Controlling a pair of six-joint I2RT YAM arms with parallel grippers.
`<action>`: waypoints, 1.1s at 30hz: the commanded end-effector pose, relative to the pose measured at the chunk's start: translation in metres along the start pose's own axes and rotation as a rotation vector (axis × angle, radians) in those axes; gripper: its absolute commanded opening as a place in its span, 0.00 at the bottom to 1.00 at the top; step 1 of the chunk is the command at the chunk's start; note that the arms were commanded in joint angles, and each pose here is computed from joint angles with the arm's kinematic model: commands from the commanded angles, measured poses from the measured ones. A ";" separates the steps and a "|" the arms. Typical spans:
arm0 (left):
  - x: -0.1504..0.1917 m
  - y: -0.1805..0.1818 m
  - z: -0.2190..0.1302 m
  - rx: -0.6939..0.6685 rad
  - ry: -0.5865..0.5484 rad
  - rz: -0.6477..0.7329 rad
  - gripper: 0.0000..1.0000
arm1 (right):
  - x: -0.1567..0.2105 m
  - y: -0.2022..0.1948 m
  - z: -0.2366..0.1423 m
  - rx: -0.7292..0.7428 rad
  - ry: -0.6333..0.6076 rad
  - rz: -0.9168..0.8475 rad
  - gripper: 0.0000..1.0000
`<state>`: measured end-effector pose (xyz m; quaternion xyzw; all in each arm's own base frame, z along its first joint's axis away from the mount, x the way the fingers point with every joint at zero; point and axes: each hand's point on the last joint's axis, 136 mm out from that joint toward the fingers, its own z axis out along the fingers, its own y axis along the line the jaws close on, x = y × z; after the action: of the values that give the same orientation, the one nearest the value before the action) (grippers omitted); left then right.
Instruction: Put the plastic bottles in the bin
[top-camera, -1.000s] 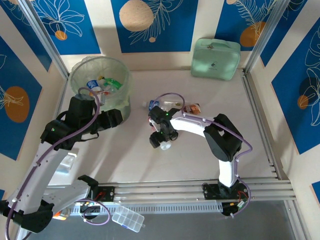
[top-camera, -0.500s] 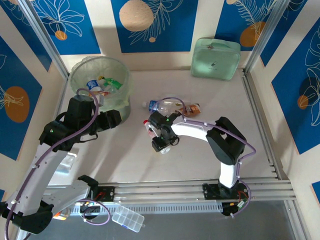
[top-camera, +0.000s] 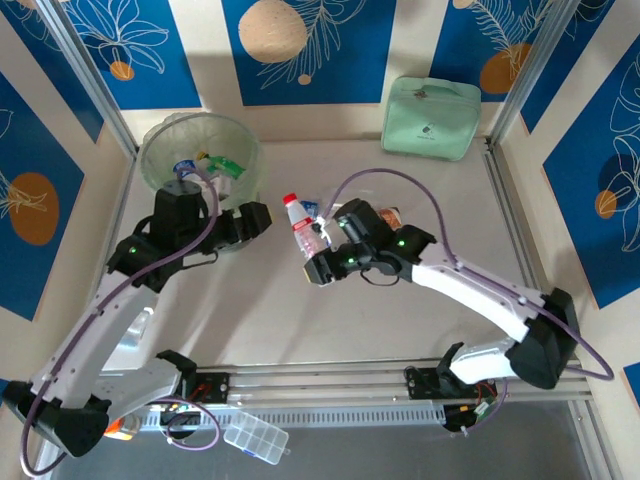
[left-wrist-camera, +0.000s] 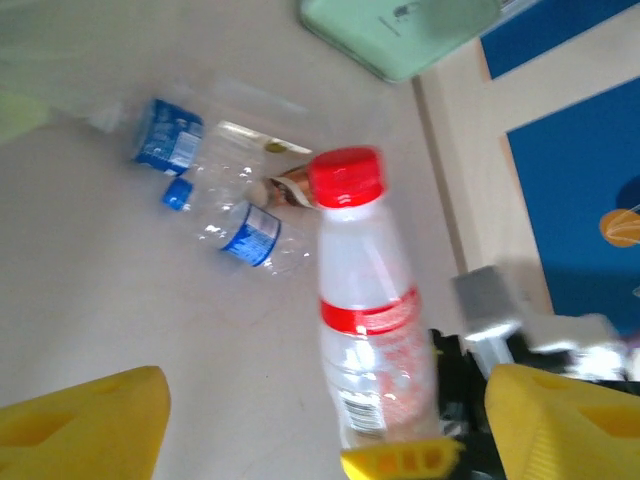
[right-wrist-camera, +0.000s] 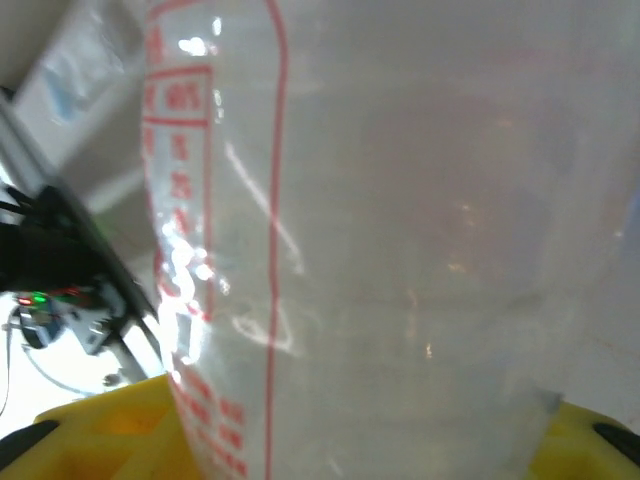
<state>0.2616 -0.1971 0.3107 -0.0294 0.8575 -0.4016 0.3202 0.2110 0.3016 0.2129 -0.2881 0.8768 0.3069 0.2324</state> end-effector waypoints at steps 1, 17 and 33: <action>-0.011 -0.044 0.008 0.228 -0.028 0.017 0.85 | -0.020 0.019 -0.026 -0.124 -0.085 0.032 0.50; -0.016 -0.148 0.047 0.743 0.008 0.096 0.83 | -0.084 0.038 -0.112 -0.357 -0.332 0.157 0.53; -0.007 -0.188 0.048 0.907 0.087 0.136 0.70 | -0.086 0.042 -0.125 -0.388 -0.331 0.149 0.53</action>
<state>0.2708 -0.3497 0.3979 0.1455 0.6436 -0.6941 0.2880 0.2252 0.2769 0.3472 -0.1932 0.7878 0.5122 0.2823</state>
